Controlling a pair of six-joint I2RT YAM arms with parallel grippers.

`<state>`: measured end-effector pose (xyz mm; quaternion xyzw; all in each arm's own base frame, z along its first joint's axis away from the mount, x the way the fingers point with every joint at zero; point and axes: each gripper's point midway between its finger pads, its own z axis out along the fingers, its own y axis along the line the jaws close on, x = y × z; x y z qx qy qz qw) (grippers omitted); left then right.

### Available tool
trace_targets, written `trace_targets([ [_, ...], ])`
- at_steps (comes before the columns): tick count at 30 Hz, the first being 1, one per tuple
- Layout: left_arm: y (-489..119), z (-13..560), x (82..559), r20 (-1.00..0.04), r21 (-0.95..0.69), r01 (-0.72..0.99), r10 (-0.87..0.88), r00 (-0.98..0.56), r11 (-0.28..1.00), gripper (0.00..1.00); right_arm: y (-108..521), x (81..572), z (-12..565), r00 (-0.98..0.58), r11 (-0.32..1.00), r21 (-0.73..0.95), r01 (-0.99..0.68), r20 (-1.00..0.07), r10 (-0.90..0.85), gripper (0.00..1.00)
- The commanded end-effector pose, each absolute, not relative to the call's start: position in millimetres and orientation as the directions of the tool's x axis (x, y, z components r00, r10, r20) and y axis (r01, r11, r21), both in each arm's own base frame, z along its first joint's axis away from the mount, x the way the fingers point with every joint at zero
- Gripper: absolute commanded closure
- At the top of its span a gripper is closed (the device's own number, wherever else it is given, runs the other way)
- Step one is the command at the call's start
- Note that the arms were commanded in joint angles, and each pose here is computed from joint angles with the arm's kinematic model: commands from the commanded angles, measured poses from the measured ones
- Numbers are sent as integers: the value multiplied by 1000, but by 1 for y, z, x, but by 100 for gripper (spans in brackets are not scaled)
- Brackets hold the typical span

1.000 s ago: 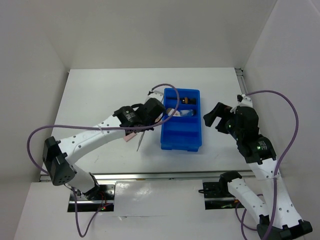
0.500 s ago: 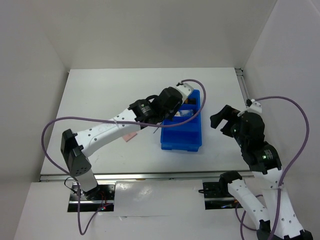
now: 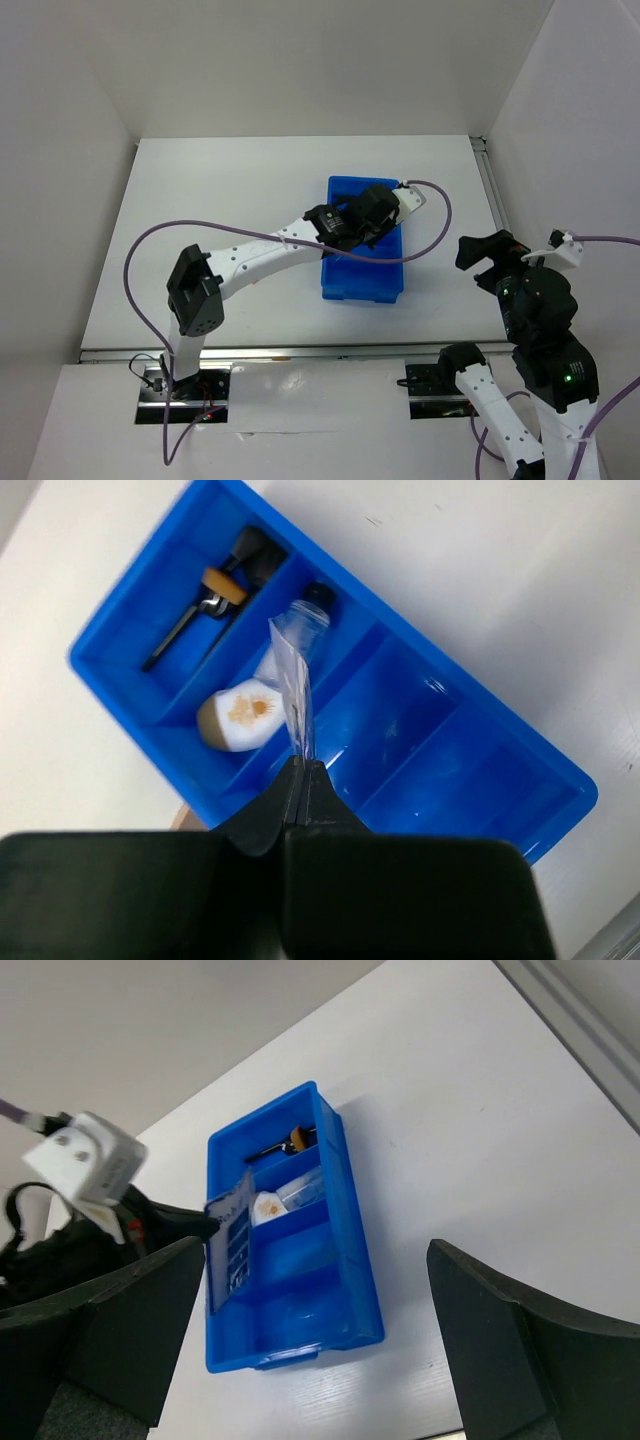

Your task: Organize the makeup

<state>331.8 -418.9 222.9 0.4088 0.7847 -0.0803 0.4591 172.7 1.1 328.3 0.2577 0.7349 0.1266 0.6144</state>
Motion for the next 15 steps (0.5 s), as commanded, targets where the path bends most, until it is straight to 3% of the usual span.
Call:
trace_targets([
  [1, -438, 217, 333, -802, 237, 743, 558, -213, 626, 100, -6, 169, 334, -93, 825, 504, 257, -837, 540, 0],
  [8, -438, 168, 327, -750, 214, 761, 602, -274, 613, 100, -8, 169, 334, -87, 823, 502, 265, -838, 539, 0],
  [15, -444, 160, 329, -740, 209, 769, 612, -280, 605, 100, -8, 169, 334, -89, 828, 494, 264, -843, 531, 0],
])
